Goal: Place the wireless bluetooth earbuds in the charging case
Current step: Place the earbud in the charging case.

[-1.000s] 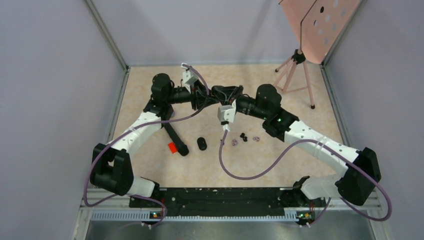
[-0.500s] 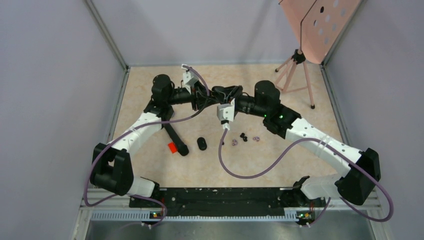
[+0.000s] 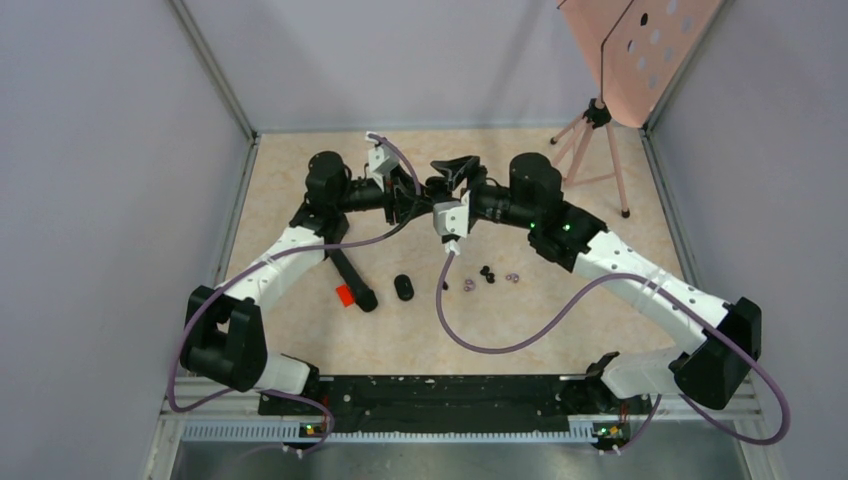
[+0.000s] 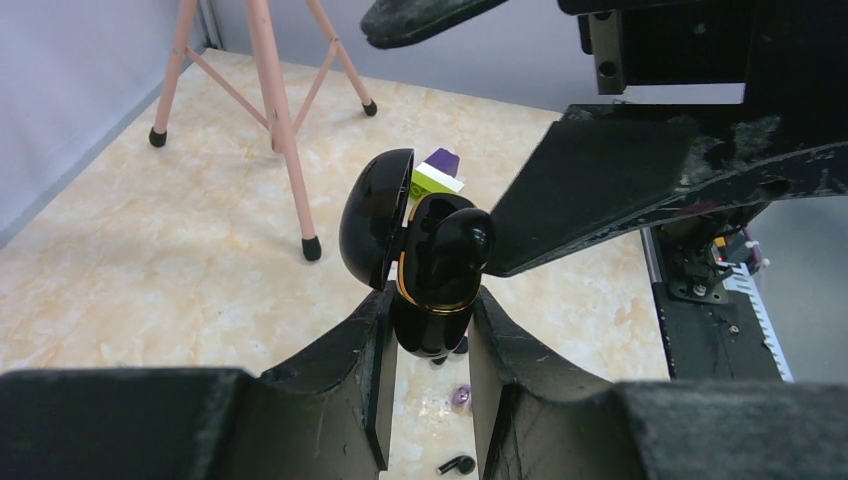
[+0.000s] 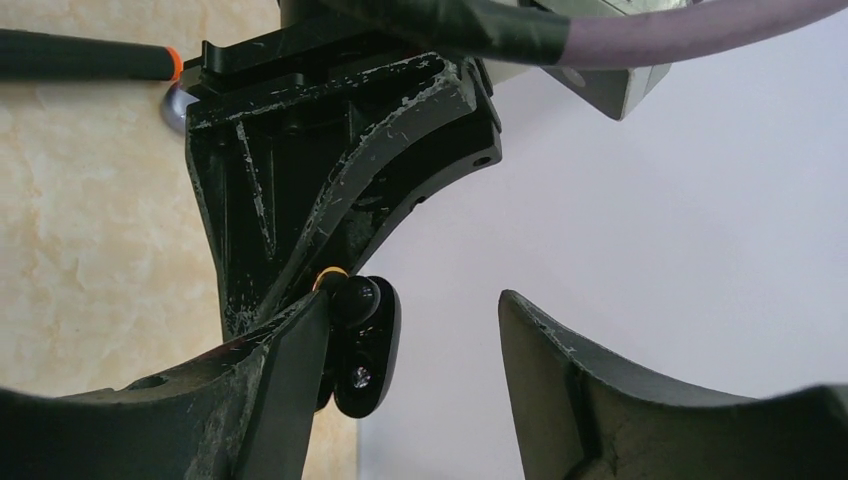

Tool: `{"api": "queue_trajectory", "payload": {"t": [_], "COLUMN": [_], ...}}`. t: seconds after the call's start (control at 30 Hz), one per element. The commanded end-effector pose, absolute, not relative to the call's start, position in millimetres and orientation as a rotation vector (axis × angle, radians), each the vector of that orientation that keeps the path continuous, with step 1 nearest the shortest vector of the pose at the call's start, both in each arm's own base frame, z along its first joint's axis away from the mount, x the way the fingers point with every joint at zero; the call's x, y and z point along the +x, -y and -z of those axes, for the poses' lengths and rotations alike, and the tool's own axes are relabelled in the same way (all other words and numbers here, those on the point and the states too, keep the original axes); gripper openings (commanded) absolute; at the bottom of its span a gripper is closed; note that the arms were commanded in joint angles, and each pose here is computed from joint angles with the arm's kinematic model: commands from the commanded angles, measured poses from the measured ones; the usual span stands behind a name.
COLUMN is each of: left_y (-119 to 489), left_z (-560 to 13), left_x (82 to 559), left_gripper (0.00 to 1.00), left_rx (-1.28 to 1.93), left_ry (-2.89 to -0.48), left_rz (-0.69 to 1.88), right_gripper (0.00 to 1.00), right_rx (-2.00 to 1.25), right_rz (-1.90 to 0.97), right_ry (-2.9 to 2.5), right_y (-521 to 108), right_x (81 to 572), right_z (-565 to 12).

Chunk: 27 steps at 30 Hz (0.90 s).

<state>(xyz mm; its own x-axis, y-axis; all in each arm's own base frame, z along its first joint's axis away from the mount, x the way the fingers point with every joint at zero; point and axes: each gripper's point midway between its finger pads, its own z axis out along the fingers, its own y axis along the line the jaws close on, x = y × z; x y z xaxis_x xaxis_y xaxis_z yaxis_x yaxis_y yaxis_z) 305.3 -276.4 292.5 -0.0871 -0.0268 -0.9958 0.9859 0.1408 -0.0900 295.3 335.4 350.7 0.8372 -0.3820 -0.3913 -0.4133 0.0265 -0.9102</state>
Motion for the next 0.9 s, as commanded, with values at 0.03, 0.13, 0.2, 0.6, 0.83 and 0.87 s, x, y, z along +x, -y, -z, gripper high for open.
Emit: {"api": "queue_trajectory", "payload": {"t": [0.03, 0.13, 0.2, 0.6, 0.83, 0.87], "left_y": [275.9, 276.0, 276.2, 276.1, 274.6, 273.8], "left_z": [-319.4, -319.2, -320.1, -307.2, -305.4, -304.2], "left_x": [308.8, 310.9, 312.2, 310.4, 308.8, 308.8], "left_gripper": [0.00, 0.00, 0.00, 0.00, 0.00, 0.00], "left_rx": [1.050, 1.037, 1.031, 1.044, 1.051, 1.048], "left_ry": [-1.193, -1.197, -1.197, -1.221, -1.223, -1.229], "left_rz": [1.098, 1.103, 1.104, 1.110, 1.097, 1.094], "right_gripper": [0.66, 0.69, 0.70, 0.67, 0.61, 0.60], "right_rx": [-1.674, -1.683, -1.669, -1.367, -1.214, -1.165], "right_rz": [-0.134, -0.142, -0.150, -0.285, -0.387, -0.418], "right_ry": [-0.777, -0.828, -0.862, -1.024, -1.190, -1.227], "right_y": [-326.8, -317.4, -314.0, -313.4, -309.0, -306.6], "right_x": [280.4, 277.0, 276.9, 283.6, 291.7, 293.7], "right_z": [-331.4, -326.7, -325.9, -386.0, -392.6, -396.6]}}
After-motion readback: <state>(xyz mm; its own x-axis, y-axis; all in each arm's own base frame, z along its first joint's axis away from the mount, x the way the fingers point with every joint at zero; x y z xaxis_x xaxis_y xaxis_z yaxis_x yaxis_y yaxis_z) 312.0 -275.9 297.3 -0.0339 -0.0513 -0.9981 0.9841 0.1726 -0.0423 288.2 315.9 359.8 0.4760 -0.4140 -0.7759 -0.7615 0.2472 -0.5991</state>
